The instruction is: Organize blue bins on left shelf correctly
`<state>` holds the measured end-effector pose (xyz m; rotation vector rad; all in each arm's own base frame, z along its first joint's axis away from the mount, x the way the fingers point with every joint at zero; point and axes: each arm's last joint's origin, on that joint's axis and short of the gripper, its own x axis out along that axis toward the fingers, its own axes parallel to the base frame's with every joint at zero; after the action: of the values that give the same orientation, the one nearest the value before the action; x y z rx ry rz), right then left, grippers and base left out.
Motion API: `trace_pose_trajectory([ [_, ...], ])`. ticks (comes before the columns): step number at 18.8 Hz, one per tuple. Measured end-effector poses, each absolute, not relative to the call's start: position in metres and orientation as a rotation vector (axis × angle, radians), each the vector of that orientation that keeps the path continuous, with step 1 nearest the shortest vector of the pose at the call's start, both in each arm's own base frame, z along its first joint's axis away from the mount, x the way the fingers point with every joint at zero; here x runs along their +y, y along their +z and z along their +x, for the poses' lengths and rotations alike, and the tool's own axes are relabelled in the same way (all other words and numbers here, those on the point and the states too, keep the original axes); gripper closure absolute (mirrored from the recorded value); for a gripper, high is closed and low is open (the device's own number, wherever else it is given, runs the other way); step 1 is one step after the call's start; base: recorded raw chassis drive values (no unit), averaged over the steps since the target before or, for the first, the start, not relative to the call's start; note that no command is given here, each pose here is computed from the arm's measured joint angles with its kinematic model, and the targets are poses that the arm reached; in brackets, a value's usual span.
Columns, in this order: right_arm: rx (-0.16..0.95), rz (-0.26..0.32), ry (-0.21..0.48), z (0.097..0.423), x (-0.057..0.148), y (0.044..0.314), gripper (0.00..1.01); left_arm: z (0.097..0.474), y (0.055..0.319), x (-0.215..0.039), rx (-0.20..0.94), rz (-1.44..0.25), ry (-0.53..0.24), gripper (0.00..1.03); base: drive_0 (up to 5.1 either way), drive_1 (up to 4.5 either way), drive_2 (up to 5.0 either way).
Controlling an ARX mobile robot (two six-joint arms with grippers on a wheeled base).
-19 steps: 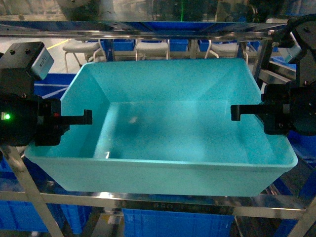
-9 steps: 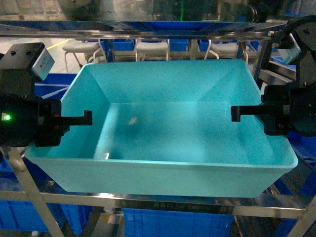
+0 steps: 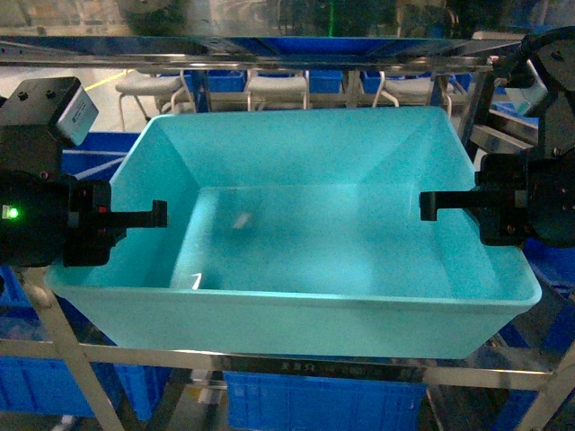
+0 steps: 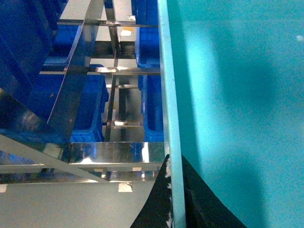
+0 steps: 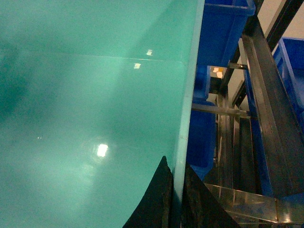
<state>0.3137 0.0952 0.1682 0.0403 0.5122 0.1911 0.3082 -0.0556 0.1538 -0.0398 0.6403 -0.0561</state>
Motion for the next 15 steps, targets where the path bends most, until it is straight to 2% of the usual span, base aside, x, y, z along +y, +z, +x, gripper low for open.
trace_pose_trajectory([
  [3,0.535,0.036,0.187,0.315,0.095,0.167,0.99,0.311,0.153,-0.056,0.663,-0.042,-0.062,1.01,0.0,0.0,0.0],
  [10,0.539,-0.035,0.112,0.368,0.089,0.162,0.99,0.373,0.142,-0.075,0.721,-0.06,-0.089,1.01,0.0,0.0,0.0],
  [11,0.586,-0.043,0.1,0.393,0.085,0.146,0.99,0.389,0.134,-0.08,0.736,-0.05,-0.082,1.01,0.0,0.0,0.0],
  [12,0.631,-0.05,0.1,0.402,0.087,0.129,0.99,0.395,0.122,-0.08,0.764,-0.038,-0.074,1.01,0.0,0.0,0.0],
  [15,0.677,-0.065,0.09,0.414,0.089,0.113,0.99,0.406,0.111,-0.082,0.778,-0.031,-0.064,1.01,0.0,0.0,0.0],
])
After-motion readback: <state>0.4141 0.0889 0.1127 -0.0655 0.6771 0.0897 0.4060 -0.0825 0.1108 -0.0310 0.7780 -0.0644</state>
